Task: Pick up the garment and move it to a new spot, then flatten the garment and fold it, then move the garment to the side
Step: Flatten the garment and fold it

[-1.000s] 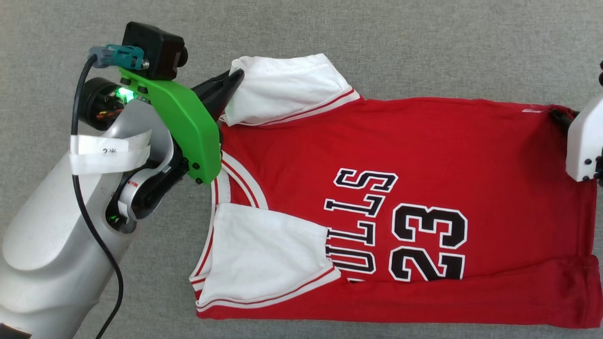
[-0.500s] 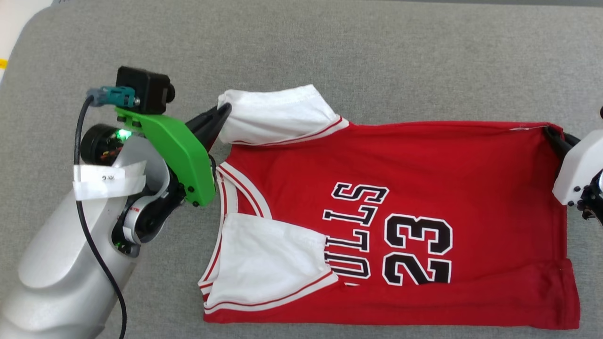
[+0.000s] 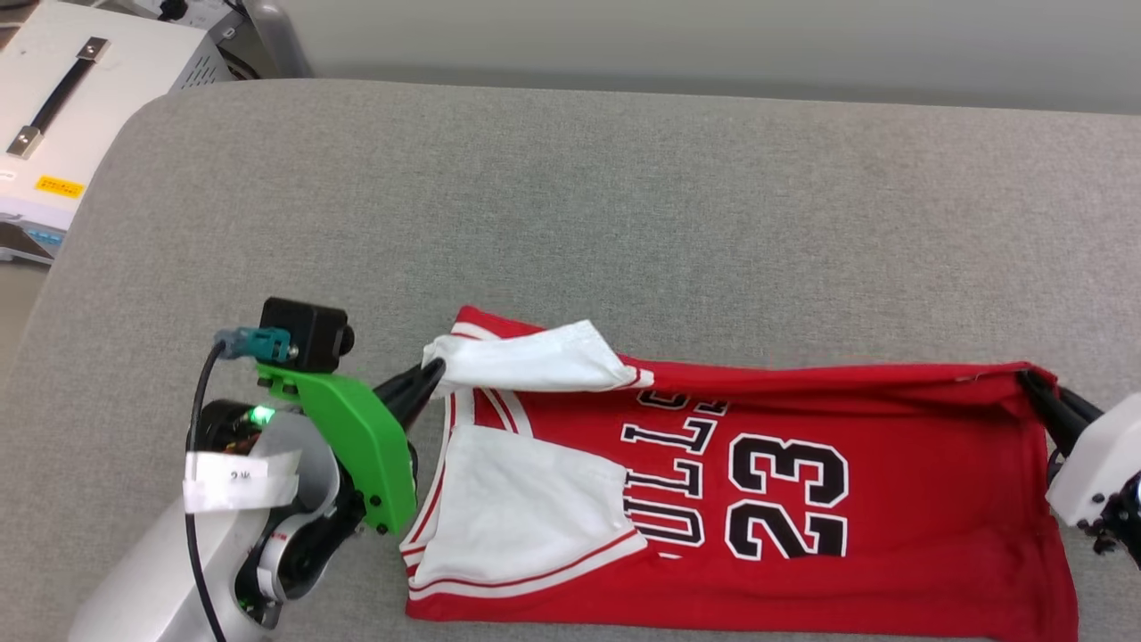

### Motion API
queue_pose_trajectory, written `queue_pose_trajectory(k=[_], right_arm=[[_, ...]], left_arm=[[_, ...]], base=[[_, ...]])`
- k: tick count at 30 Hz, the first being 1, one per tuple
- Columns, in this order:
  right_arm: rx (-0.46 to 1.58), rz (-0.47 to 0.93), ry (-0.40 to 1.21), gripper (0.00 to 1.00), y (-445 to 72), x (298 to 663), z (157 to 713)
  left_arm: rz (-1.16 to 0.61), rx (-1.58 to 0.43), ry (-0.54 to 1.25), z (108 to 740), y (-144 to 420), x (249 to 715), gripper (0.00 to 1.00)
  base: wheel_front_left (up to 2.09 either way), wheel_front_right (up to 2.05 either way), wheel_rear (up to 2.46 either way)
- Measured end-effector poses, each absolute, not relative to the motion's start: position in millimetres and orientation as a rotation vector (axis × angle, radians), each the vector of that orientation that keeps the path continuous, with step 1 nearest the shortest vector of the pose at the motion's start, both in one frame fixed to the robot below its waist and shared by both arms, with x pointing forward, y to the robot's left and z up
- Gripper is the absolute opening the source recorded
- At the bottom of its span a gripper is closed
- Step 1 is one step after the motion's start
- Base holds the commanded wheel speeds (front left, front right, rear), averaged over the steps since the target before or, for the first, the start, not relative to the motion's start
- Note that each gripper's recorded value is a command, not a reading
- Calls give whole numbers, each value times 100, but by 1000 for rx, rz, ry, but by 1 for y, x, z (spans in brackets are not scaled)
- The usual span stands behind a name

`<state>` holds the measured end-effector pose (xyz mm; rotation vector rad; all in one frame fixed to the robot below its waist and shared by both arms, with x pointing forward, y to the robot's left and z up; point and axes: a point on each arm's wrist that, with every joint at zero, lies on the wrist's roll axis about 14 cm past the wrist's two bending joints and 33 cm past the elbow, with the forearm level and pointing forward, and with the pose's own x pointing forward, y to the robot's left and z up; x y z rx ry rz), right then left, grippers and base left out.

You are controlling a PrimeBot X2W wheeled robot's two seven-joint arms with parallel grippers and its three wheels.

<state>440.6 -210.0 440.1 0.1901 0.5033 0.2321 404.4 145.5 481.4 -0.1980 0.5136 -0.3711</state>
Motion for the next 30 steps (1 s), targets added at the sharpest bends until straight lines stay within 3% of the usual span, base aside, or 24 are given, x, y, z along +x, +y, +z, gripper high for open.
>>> queue_pose_trajectory(k=[12, 30], right_arm=[[177, 291, 645, 0, -208, 396, 419], [-59, 444, 850, 0, -207, 358, 391]], left_arm=[[-407, -137, 745, 425, 144, 340, 0], [-433, -129, 923, 375, 141, 314, 0]], base=[[0, 0, 0], [0, 0, 0]])
